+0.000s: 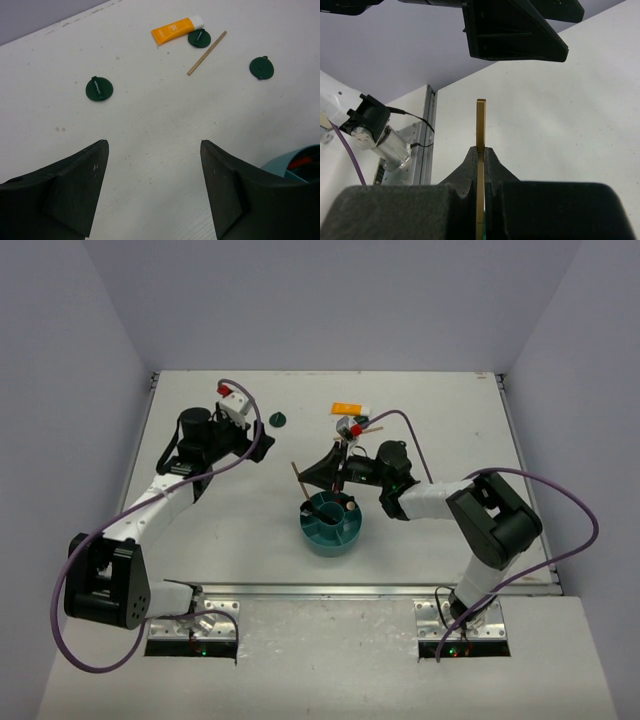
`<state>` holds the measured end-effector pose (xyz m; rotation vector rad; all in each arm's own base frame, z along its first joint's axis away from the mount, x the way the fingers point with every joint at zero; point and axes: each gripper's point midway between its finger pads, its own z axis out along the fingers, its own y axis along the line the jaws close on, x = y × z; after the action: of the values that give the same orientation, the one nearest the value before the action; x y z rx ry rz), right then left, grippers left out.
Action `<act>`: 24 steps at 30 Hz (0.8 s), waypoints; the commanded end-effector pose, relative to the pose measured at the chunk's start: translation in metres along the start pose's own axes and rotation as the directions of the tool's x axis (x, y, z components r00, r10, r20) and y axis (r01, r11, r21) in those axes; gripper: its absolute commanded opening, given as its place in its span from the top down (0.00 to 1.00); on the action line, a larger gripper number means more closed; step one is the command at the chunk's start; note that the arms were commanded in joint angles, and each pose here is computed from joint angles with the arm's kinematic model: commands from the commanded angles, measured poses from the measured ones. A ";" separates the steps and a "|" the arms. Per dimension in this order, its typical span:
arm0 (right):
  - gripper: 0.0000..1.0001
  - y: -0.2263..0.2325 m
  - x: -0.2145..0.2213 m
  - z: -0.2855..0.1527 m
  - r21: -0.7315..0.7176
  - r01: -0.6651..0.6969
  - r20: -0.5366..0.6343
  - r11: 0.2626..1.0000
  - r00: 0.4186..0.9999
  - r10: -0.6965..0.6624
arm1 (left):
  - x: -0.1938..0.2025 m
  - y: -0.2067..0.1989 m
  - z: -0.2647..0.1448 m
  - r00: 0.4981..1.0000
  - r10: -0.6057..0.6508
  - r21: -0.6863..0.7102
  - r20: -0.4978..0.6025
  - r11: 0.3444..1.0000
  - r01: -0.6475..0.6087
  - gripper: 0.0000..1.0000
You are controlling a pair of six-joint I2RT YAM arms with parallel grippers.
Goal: Organize the makeup
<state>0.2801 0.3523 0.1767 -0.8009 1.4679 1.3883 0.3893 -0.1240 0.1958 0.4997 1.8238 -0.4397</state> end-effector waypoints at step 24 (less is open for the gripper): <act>0.33 -0.026 -0.070 -0.014 -0.026 0.052 0.061 0.998 0.997 -0.050 | -0.019 0.014 -0.010 0.997 0.041 -0.039 0.065 0.999 -0.038 0.28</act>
<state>0.2860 0.3479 0.1672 -0.8554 1.4690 1.4336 0.3902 -0.1155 0.1969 0.4850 1.8183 -0.4211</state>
